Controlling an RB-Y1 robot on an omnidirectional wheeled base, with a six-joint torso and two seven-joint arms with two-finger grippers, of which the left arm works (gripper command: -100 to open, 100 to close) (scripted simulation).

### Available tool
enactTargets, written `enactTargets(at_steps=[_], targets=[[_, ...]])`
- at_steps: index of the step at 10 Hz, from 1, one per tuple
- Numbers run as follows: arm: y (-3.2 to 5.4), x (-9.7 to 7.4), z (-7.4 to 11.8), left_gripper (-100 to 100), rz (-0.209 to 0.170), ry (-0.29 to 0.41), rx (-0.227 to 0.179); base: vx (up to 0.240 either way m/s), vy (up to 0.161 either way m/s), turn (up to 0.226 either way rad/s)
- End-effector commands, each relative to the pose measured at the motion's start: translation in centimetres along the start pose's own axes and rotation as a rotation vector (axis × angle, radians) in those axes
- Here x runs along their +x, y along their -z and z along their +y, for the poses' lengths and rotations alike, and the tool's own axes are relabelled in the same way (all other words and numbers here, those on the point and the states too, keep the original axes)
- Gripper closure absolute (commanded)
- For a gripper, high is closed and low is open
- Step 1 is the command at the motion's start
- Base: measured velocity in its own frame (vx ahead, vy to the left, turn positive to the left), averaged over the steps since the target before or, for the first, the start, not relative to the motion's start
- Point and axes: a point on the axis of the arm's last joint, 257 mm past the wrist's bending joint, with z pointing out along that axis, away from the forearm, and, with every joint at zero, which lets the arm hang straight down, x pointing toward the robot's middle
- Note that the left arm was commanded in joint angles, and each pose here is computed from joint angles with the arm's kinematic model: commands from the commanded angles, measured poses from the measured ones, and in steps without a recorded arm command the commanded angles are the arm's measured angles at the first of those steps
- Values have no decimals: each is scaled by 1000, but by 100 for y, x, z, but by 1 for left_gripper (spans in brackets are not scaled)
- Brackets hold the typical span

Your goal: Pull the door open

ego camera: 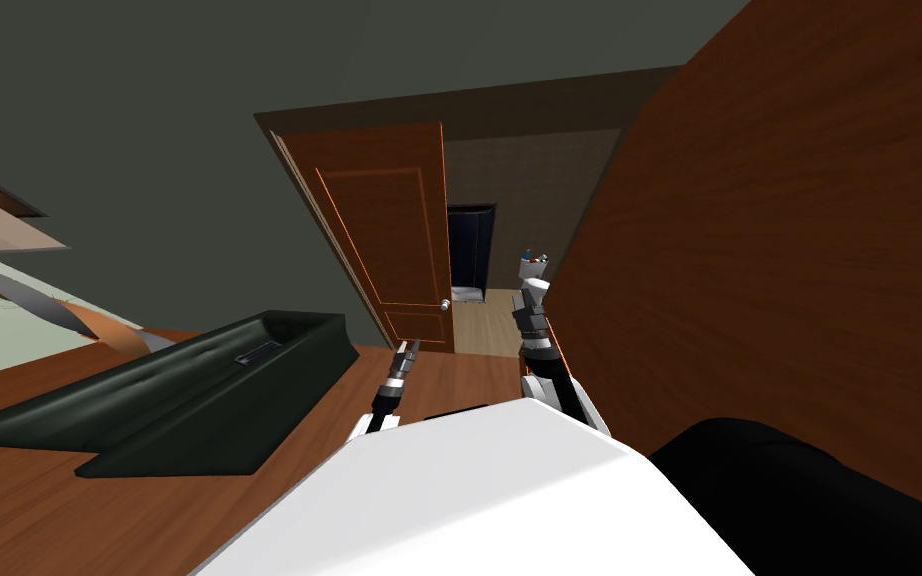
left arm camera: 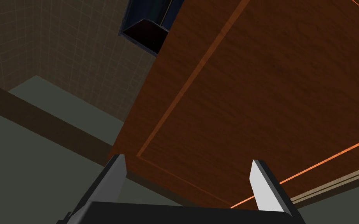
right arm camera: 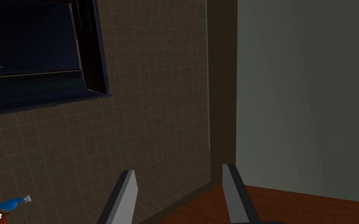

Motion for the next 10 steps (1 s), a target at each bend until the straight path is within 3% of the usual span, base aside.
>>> enactTargets(at_steps=[1,10], targets=[[8,109,38,-100,22,-37,-2,85,-36,22],[92,625,146,-100,134,-213,4,98,-30,35]])
